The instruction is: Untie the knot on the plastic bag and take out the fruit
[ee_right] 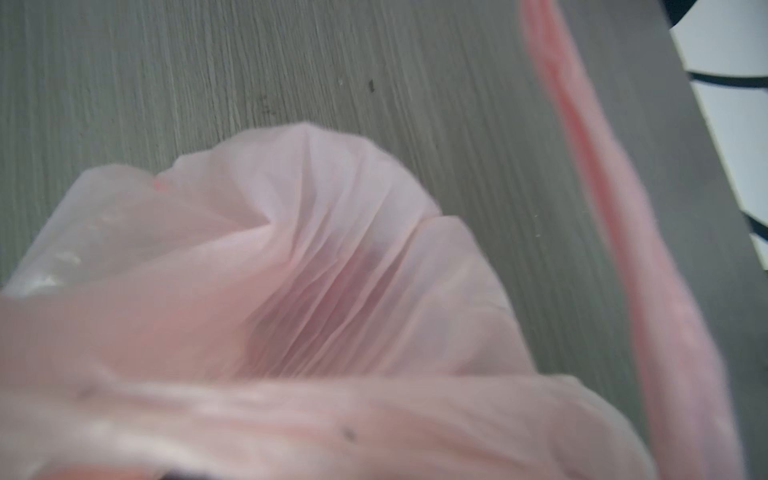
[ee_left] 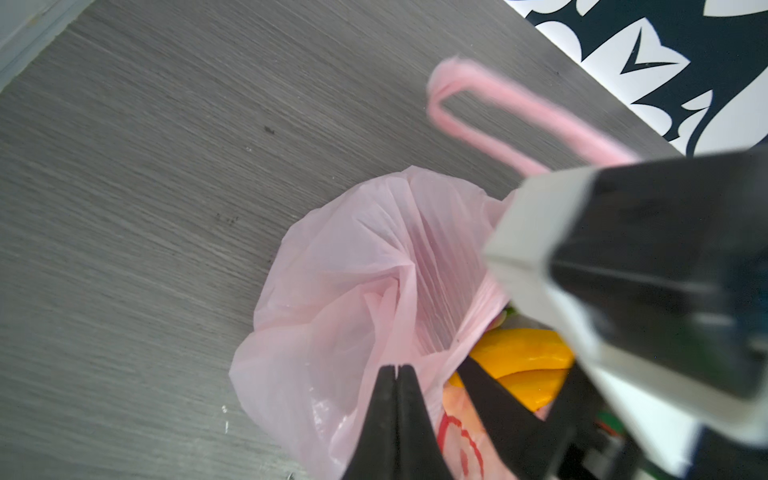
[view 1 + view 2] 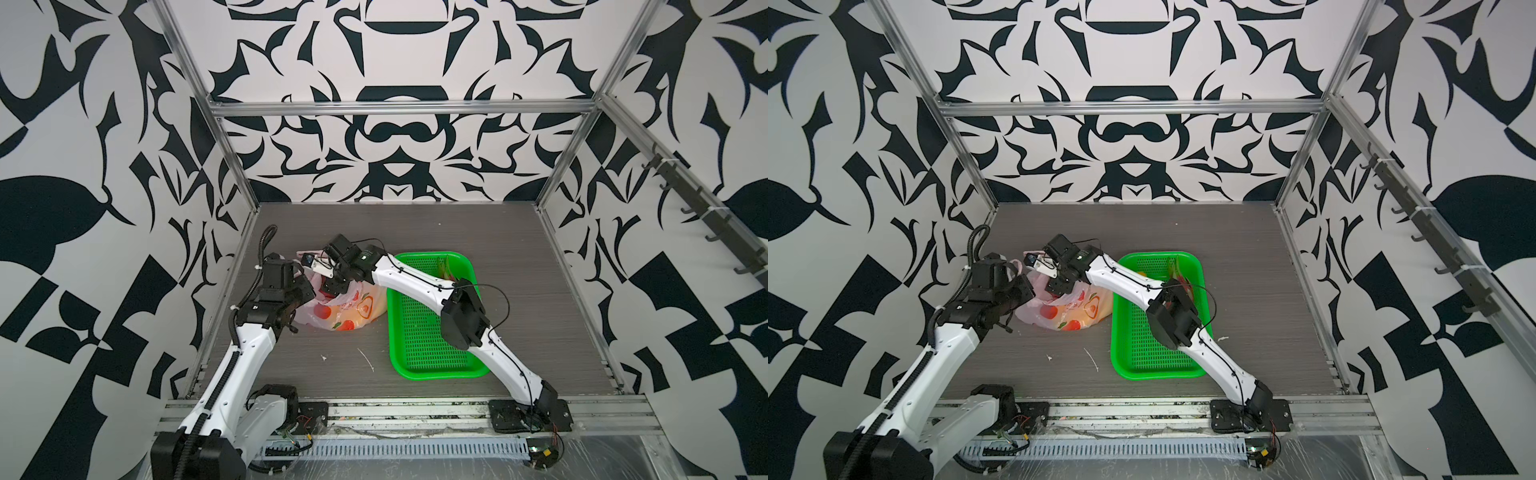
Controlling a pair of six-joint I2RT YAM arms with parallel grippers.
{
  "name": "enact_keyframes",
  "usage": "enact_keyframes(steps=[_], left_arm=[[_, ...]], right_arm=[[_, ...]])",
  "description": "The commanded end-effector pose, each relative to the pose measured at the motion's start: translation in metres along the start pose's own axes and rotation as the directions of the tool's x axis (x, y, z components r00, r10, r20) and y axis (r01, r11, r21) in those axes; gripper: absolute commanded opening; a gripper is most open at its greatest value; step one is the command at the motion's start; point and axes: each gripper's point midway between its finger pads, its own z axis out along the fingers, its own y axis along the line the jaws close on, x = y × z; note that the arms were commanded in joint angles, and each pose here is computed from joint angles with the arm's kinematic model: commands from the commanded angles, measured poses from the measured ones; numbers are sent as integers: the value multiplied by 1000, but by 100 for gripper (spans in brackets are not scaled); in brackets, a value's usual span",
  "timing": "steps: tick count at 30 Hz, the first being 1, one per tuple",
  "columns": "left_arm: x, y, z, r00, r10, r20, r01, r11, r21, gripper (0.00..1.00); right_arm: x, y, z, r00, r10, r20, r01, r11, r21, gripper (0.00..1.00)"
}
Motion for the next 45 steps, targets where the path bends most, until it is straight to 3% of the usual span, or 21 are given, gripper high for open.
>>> enact_keyframes(steps=[1,12,21,34,45], left_arm=[[-15,-11,-3,1000,4,31,-5,999,35,0],[-17,-16,2,1000,14,16,-15,999,42,0],[-19,-24,9,1000,2,7,-3,997,79,0],[-18,-23,11,1000,-2,6,1,997,73,0],[-20,-24,10,1000,5,8,-6,997,74,0]], right_arm=[[-9,-6,-10,1000,-1,25,1,1000,-5,77],[7,-16,16,1000,29,-5,-28,999,17,80],[16,-40,28,1000,22,-2,-22,985,171,80],[4,-77,-4,995,-8,101,-37,901,432,81],[22,-75,25,1000,19,14,-23,912,410,80]])
